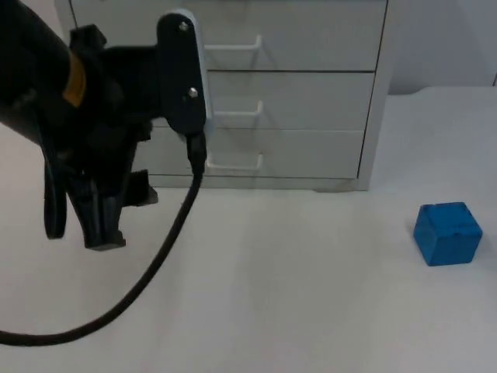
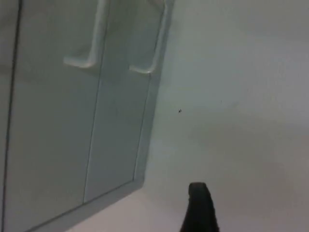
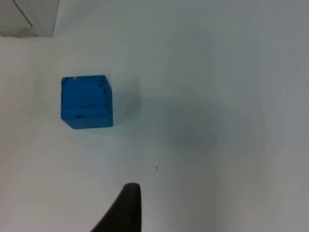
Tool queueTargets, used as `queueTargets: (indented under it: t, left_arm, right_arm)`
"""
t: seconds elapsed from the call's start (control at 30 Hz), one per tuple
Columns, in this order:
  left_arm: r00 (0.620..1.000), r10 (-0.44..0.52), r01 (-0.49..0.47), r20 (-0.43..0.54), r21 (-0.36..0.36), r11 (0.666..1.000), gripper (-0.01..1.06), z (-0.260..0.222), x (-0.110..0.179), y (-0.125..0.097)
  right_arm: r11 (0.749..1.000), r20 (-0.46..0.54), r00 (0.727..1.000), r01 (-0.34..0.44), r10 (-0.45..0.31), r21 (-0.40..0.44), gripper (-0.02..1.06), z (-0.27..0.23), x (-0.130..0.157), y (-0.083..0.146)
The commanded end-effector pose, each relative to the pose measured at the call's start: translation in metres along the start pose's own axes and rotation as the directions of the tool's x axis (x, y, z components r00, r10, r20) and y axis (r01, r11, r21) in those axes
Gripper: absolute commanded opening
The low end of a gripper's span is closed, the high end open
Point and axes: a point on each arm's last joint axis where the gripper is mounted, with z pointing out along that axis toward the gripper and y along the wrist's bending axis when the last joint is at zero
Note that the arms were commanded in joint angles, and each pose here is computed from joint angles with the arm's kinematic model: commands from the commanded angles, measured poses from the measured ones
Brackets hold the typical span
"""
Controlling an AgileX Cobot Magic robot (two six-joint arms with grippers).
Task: Open the drawer with the left hand, place the block into the drawer with the right hand, then close the drawer with the left hand.
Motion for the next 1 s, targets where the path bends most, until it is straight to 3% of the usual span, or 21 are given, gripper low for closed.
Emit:
queueTargets:
  t: [0.0, 0.07, 0.2, 0.4, 0.57, 0.97]
  left_arm:
    - [0.999, 0.045, -0.044, 0.028, -0.025, 0.999, 0.58, 0.009, -0.005, 0.001]
    - [0.987, 0.142, -0.137, 0.082, -0.054, 0.989, 0.58, 0.025, -0.012, -0.001]
    - [0.965, 0.21, -0.201, 0.16, -0.072, 0.977, 0.58, 0.04, -0.022, -0.003]
    - [0.981, 0.169, -0.167, 0.097, -0.025, 0.986, 0.58, 0.07, -0.026, 0.003]
    - [0.988, 0.126, -0.124, 0.093, -0.026, 0.992, 0.58, 0.088, -0.037, 0.012]
    - [0.982, 0.184, -0.183, 0.032, -0.041, 0.982, 0.58, 0.119, -0.042, 0.018]
  right_arm:
    - [1.0, 0.01, 1.0, -0.001, 0.001, 0.001, 1.04, 0.0, -0.001, -0.001]
    - [1.0, 0.01, 1.0, -0.004, 0.004, 0.003, 1.04, 0.0, -0.001, -0.001]
    - [1.0, 0.008, 1.0, -0.001, 0.001, 0.018, 1.04, 0.0, -0.001, -0.002]
    - [1.0, 0.015, 1.0, -0.006, 0.006, 0.02, 1.04, 0.0, -0.001, -0.002]
    - [1.0, 0.015, 1.0, -0.006, 0.006, 0.02, 1.04, 0.0, -0.001, -0.002]
    - [1.0, 0.023, 1.0, -0.005, 0.005, 0.02, 1.04, 0.0, -0.002, -0.002]
